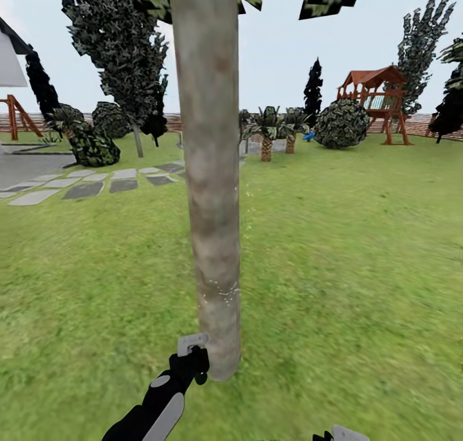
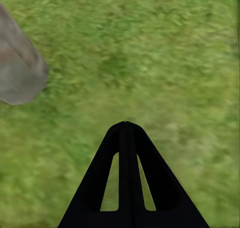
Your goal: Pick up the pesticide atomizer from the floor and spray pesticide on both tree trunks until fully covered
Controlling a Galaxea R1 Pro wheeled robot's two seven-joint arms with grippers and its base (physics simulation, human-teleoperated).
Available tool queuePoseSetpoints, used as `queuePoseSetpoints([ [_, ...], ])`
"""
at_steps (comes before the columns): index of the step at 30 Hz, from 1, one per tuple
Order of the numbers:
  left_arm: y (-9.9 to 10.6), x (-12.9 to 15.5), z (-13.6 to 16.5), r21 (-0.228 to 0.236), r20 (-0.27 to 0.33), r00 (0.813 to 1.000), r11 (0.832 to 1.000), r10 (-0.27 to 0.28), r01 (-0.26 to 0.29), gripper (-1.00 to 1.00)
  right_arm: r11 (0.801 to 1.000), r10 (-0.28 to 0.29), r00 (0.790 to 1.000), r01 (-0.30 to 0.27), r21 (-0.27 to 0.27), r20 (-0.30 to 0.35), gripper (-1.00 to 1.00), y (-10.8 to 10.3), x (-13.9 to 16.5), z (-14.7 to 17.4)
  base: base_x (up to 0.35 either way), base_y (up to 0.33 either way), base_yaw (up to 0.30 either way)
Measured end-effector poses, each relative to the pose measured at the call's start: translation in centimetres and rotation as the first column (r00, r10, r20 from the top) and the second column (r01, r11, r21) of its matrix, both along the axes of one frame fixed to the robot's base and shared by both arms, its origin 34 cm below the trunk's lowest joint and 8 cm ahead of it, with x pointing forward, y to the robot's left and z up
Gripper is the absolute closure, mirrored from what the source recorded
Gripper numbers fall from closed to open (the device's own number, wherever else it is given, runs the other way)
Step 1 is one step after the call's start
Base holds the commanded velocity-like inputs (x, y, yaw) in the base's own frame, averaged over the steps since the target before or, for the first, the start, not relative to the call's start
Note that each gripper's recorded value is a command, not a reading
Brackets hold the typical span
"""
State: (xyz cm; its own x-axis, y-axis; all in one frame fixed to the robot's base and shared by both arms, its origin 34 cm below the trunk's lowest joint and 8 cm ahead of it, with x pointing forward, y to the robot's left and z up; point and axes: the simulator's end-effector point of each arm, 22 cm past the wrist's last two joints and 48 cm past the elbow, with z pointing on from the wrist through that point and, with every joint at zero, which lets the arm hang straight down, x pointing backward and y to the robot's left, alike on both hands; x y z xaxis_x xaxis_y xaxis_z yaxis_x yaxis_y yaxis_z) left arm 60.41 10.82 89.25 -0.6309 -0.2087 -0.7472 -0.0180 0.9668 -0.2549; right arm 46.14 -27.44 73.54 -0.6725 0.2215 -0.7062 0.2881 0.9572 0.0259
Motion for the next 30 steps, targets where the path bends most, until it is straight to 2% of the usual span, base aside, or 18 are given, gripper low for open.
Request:
queuePoseSetpoints([
  [4,0.0,0.0,0.0,0.0,0.0,1.0,1.0,0.0,0.0,1.0,1.0,0.0,1.0,0.0,0.0,0.0,1.0,0.0,0.0,0.0,0.0,0.312,-0.215],
  [9,-0.1,0.1,0.4,-0.003,0.008,1.0,1.0,-0.001,0.001,1.0,1.0,0.001,1.0,-0.001,-0.001,0.001,1.0,0.0,0.0,0.0,0.0,0.055,-0.033],
  [11,-0.4,0.5,1.6,-0.009,0.028,1.0,1.0,-0.005,0.005,1.0,1.0,0.0,1.0,0.0,-0.001,0.001,1.0,0.0,0.1,0.0,0.0,0.008,-0.005],
  [13,-1.2,0.9,4.9,-0.002,0.04,0.999,1.0,-0.031,0.031,1.0,1.0,-0.001,1.0,0.001,-0.001,0.001,1.0,0.0,0.0,0.0,0.0,0.003,-0.002],
  [15,-2.1,0.3,7.0,0.024,0.009,0.996,0.996,-0.085,0.084,1.0,1.0,-0.001,1.0,0.001,0.0,0.001,1.0,0.0,0.0,0.0,0.0,0.001,0.0],
  [17,-2.8,-1.0,8.1,0.071,-0.062,0.985,0.983,-0.163,0.167,1.0,1.0,-0.002,1.0,0.002,0.0,0.001,1.0,-0.1,0.0,0.0,0.0,0.0,0.0],
  [19,-2.5,-0.6,10.0,0.118,-0.07,0.981,0.975,-0.18,0.187,1.0,1.0,-0.002,1.0,0.002,0.0,0.0,1.0,-0.1,0.0,0.0,0.0,0.0,0.0],
  [23,-3.8,4.2,18.9,0.223,0.0,0.982,0.957,-0.191,0.186,1.0,1.0,-0.002,1.0,0.002,0.0,-0.001,1.0,-0.1,0.0,0.0,0.0,0.0,0.0],
  [27,-4.8,7.4,26.1,0.257,0.099,0.976,0.953,-0.194,0.163,1.0,1.0,0.001,1.0,-0.001,0.002,-0.028,1.0,0.1,-1.0,-0.9,0.0,0.0,0.0],
  [30,-4.9,9.0,30.2,0.246,0.156,0.974,0.961,-0.166,0.124,1.0,1.0,0.001,0.999,-0.001,0.002,-0.036,1.0,0.2,-1.2,-1.1,0.0,0.0,0.0],
])
